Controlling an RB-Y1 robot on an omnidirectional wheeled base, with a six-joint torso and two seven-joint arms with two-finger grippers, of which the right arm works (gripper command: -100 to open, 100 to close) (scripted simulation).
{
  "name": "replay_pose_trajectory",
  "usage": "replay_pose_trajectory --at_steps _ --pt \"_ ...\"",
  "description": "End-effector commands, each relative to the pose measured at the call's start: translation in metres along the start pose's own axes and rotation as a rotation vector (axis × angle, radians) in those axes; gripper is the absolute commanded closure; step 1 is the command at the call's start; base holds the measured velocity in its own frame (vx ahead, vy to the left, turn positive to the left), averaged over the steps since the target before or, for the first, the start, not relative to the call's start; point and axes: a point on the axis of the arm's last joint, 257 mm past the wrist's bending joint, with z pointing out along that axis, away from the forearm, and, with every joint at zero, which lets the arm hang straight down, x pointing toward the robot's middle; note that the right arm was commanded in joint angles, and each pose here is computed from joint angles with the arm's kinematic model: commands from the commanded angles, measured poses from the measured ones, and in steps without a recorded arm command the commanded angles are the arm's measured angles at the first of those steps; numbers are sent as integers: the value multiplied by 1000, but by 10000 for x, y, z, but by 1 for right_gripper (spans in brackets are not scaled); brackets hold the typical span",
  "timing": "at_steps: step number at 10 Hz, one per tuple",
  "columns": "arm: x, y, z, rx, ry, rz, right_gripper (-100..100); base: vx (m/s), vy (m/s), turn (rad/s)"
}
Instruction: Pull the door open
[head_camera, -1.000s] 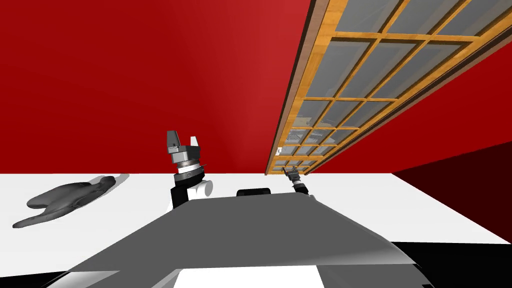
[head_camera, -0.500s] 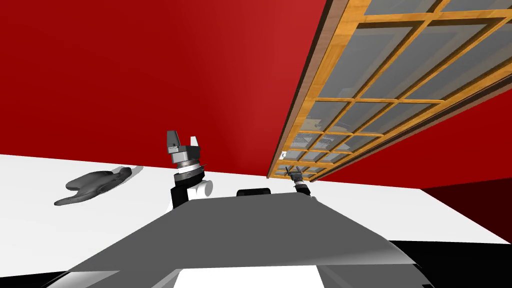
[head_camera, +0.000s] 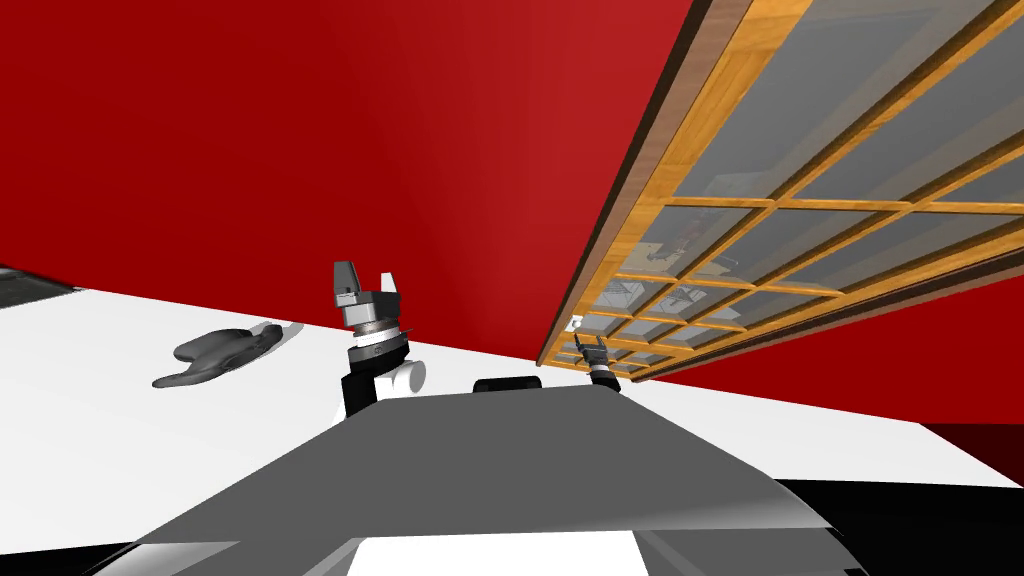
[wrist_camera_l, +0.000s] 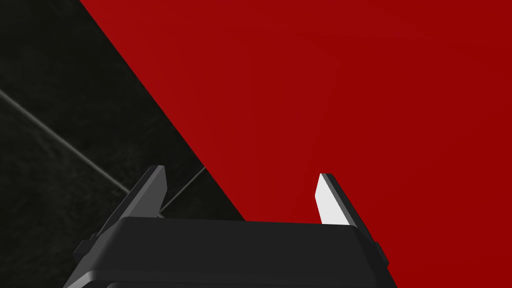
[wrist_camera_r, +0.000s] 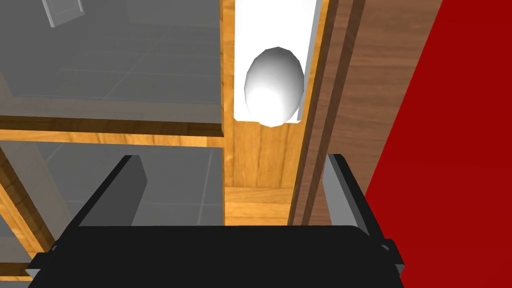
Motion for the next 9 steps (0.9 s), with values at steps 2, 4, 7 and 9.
replay_pose_trajectory --at_steps 2,4,7,9 --pt "50 10 -50 46 -1 38 -100 153 -41 137" --pt "91 62 -92 73 1 69 -100 174 -42 83" --pt "90 48 -92 64 2 61 100 -1 5 2" --pt "90 48 -92 64 2 61 100 -4 1 0"
